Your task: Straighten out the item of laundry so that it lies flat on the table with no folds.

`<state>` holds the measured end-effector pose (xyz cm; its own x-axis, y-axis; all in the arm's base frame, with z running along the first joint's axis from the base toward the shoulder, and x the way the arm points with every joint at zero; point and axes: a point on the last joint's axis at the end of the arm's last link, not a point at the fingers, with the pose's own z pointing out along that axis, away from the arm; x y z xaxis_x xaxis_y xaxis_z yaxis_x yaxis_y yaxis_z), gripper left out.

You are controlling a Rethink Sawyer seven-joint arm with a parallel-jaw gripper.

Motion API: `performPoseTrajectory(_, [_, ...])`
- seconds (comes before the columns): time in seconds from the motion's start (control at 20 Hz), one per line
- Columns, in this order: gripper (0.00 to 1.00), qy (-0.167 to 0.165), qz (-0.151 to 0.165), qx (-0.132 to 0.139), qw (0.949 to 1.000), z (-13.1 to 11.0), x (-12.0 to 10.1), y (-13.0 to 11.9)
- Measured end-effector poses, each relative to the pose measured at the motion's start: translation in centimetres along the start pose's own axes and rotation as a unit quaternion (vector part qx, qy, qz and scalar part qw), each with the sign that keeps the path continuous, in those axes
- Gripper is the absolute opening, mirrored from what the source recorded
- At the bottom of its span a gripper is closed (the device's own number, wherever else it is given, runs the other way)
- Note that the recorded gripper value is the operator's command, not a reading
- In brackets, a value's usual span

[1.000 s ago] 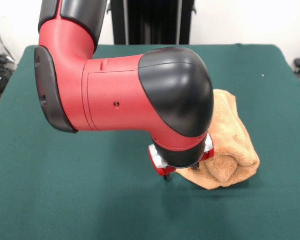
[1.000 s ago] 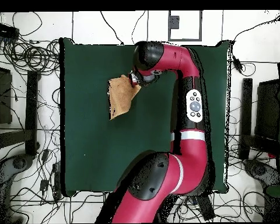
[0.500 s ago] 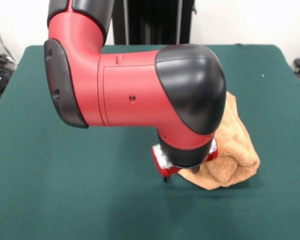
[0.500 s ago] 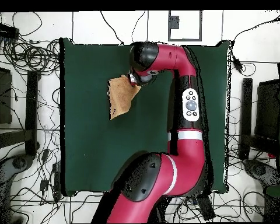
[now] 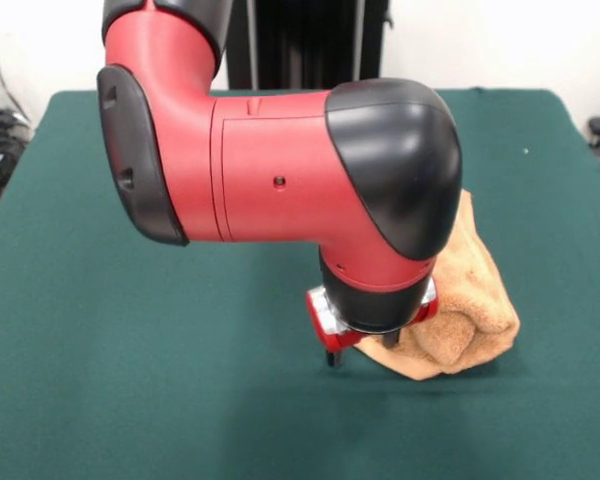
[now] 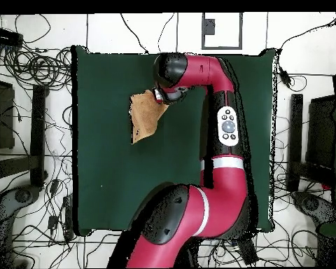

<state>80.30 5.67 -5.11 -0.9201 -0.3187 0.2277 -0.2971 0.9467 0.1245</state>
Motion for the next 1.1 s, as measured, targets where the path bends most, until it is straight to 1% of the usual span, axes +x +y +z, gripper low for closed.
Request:
performPoseTrajectory(0.05, [0.0, -0.003, -0.001, 0.008, 1.0, 0.06, 0.07, -0.08])
performPoseTrajectory(0.25, [0.0, -0.008, 0.0, 0.014, 0.9999, 0.05, 0.07, -0.41])
performPoseTrajectory(0.35, [0.0, -0.012, 0.001, 0.013, 0.9998, -0.02, -0.07, -0.28])
performPoseTrajectory(1.1, [0.0, -0.016, 0.003, 0.02, 0.9997, -0.04, -0.02, -0.14])
